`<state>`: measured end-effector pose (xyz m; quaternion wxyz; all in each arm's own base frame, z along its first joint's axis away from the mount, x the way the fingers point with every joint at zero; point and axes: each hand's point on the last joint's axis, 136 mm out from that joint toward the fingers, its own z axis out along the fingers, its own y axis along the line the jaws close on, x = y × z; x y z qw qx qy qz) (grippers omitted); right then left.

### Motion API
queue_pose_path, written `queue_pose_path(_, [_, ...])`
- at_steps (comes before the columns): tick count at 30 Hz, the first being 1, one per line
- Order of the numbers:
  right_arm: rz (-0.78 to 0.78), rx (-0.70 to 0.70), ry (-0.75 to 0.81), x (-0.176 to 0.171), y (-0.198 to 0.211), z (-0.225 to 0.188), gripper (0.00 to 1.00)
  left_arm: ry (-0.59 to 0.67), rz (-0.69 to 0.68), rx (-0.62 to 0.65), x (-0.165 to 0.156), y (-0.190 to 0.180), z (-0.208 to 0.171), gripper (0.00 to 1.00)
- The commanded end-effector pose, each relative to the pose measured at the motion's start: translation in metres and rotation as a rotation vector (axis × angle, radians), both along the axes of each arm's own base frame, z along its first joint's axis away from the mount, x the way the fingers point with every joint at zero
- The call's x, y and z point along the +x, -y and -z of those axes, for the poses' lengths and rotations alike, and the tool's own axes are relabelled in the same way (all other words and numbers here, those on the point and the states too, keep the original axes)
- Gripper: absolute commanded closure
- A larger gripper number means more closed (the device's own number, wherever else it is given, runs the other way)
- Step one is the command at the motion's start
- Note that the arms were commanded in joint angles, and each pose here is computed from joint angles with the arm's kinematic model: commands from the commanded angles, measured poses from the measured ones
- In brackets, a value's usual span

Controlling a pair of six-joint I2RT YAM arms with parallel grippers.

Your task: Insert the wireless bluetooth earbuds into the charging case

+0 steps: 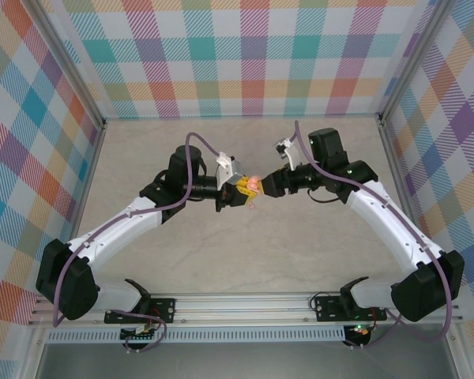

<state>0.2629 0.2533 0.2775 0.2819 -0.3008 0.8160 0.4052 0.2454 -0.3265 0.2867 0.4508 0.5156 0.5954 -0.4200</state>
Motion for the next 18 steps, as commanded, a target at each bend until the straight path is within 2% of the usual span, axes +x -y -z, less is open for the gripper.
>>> queue_pose_path(1, [0.022, -0.017, 0.032, 0.001, 0.005, -0.006, 0.36, 0.064, -0.019, -0.066, 0.003, 0.005, -0.024, 0.92])
queue_pose_path(6, [0.088, -0.031, 0.081, 0.006, 0.014, -0.013, 0.35, 0.025, -0.051, -0.057, 0.012, 0.003, -0.016, 0.92])
queue_pose_path(18, [0.086, -0.02, 0.097, 0.001, 0.016, -0.018, 0.34, -0.007, -0.076, -0.05, 0.018, -0.002, -0.009, 0.92])
